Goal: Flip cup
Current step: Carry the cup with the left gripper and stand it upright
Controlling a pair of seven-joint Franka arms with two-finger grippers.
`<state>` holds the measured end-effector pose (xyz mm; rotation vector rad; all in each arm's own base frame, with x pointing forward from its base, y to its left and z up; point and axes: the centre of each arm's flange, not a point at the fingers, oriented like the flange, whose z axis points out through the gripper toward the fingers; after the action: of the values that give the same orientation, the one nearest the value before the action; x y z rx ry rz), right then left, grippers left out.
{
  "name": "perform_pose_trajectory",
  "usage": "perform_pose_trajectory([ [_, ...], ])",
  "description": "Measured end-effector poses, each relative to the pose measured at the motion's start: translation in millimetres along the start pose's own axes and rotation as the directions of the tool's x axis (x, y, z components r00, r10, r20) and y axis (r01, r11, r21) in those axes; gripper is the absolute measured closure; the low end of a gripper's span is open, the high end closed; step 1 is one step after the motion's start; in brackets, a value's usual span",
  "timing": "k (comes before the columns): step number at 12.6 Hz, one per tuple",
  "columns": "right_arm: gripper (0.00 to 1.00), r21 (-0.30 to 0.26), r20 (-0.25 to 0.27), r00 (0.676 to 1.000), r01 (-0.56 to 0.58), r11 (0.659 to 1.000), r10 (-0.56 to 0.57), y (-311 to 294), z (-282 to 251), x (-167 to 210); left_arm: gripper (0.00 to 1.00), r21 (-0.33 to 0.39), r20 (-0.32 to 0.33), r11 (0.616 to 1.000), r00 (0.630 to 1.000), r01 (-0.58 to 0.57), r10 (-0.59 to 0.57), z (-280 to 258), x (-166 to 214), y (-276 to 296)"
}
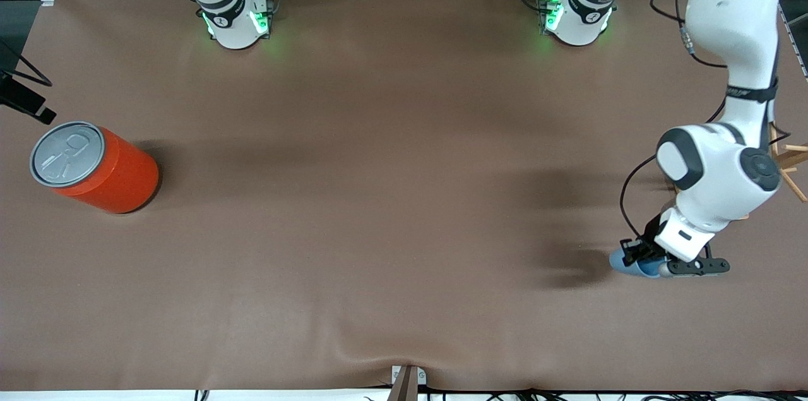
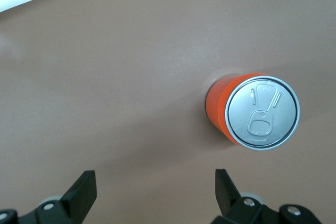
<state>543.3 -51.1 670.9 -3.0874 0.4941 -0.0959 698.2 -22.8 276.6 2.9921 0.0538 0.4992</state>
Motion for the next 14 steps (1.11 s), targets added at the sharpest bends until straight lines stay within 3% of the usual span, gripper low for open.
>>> perform_pose_trajectory([
  [7,0.00,-0.034,-0.072,0.994,0.082,0.996,-0.085,-13.0,-28.8,-15.7,0.93,0.001,0.018,0.995,0.995,-0.101,0.101,26.4,-16.3,49.9],
  [9,0.00,-0.047,-0.035,0.985,0.165,0.985,-0.167,-9.6,-25.6,-18.4,0.76,0.003,0.003,0.995,0.995,-0.097,0.097,18.0,-11.9,46.8],
  [13,0.00,-0.050,-0.012,0.976,0.219,0.975,-0.219,-7.6,-23.9,-20.2,0.28,0.031,-0.084,0.989,0.985,-0.146,0.148,-47.1,15.5,42.7],
  [14,0.00,-0.050,-0.011,0.973,0.228,0.972,-0.229,-12.1,-23.9,-21.5,0.17,0.026,-0.076,0.989,0.986,-0.148,0.149,-66.6,19.3,43.5],
])
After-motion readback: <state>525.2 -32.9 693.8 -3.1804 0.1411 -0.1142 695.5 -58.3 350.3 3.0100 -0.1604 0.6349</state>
